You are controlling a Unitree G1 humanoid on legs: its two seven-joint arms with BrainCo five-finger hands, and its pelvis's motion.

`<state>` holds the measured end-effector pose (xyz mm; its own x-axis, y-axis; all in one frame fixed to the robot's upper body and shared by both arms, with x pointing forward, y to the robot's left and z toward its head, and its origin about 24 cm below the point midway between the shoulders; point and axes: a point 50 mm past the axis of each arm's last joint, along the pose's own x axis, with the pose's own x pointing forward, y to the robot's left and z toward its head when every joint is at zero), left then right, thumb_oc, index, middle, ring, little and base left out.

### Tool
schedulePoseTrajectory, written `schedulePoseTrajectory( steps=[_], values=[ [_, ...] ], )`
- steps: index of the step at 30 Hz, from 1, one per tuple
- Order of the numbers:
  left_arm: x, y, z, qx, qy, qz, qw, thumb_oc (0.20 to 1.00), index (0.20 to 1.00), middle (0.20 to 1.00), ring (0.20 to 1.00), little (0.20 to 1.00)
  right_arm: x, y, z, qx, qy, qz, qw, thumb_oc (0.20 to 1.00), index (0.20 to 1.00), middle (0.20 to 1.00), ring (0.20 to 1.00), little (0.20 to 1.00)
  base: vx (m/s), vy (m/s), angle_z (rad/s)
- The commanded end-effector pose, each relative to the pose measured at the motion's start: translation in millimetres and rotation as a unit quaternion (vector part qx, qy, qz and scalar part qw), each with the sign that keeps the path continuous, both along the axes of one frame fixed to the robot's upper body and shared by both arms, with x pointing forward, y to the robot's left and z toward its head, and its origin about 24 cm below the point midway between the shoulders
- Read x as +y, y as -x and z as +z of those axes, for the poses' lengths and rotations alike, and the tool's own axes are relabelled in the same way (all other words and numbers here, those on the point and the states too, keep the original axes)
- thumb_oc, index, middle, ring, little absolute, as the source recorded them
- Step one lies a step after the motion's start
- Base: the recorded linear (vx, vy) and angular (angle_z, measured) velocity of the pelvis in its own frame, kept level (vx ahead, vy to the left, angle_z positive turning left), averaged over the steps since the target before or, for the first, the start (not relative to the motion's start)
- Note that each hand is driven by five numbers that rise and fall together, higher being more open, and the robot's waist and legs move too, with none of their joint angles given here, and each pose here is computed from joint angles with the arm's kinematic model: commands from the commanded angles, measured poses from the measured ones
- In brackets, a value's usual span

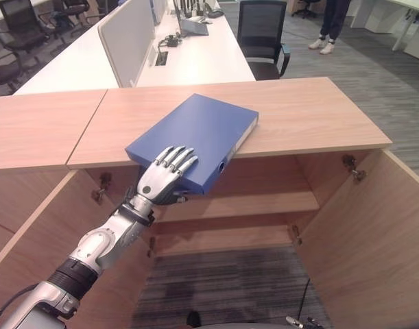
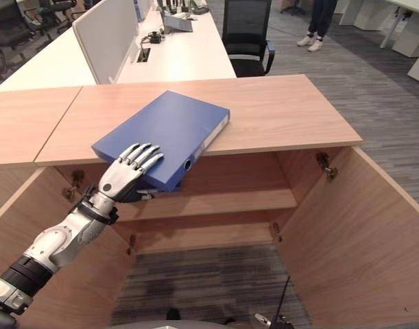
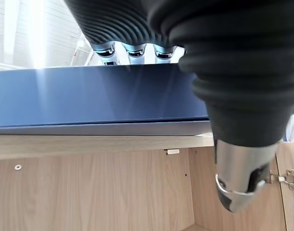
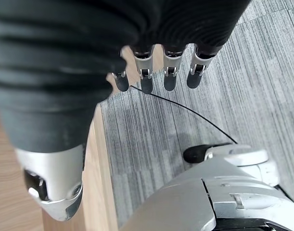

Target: Put the empty folder in the office cabinet

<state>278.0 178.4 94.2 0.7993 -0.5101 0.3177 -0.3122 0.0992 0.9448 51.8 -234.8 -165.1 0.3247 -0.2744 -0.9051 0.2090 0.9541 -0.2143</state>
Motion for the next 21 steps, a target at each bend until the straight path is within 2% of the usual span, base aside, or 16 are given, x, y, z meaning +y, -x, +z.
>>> schedulePoseTrajectory(
  steps=[1,7,9,10,11,21],
  values=[
    [-4.0,-29.4,45.7,-0.086,-0.002,0.004,0.996,1.000,1.000,1.000,1.000,1.000,-7.3,-20.9,4.5,-0.026,0.013,-0.001,1.000,1.000,1.000,1.000,1.000,1.000,0.00,0.000,0.00],
    [-4.9,-32.1,42.5,-0.079,-0.006,0.007,0.997,1.000,1.000,1.000,1.000,1.000,-7.5,-19.8,4.4,-0.025,0.013,-0.002,1.000,1.000,1.000,1.000,1.000,1.000,0.00,0.000,0.00],
    [-4.9,-32.3,41.9,-0.076,-0.008,0.007,0.997,0.583,0.583,0.583,0.583,0.583,-8.2,-19.1,4.4,-0.024,0.014,-0.003,1.000,1.000,1.000,1.000,1.000,1.000,0.00,0.000,0.00],
    [-4.7,-32.3,41.6,-0.076,-0.008,0.007,0.997,0.457,0.457,0.457,0.457,0.457,-8.2,-19.0,4.4,-0.024,0.014,-0.003,1.000,1.000,1.000,1.000,1.000,1.000,0.00,0.000,0.00],
    [-4.4,-32.0,41.0,-0.074,-0.009,0.008,0.997,0.200,0.200,0.200,0.200,0.200,-8.2,-19.5,4.5,-0.025,0.015,-0.004,1.000,1.000,1.000,1.000,1.000,1.000,0.00,0.000,0.00],
    [-3.2,-31.9,41.7,-0.070,0.007,0.013,0.997,0.200,0.200,0.200,0.200,0.200,-8.2,-19.6,4.6,-0.028,0.010,-0.014,0.999,1.000,1.000,1.000,1.000,1.000,0.00,0.000,0.00]
  ],
)
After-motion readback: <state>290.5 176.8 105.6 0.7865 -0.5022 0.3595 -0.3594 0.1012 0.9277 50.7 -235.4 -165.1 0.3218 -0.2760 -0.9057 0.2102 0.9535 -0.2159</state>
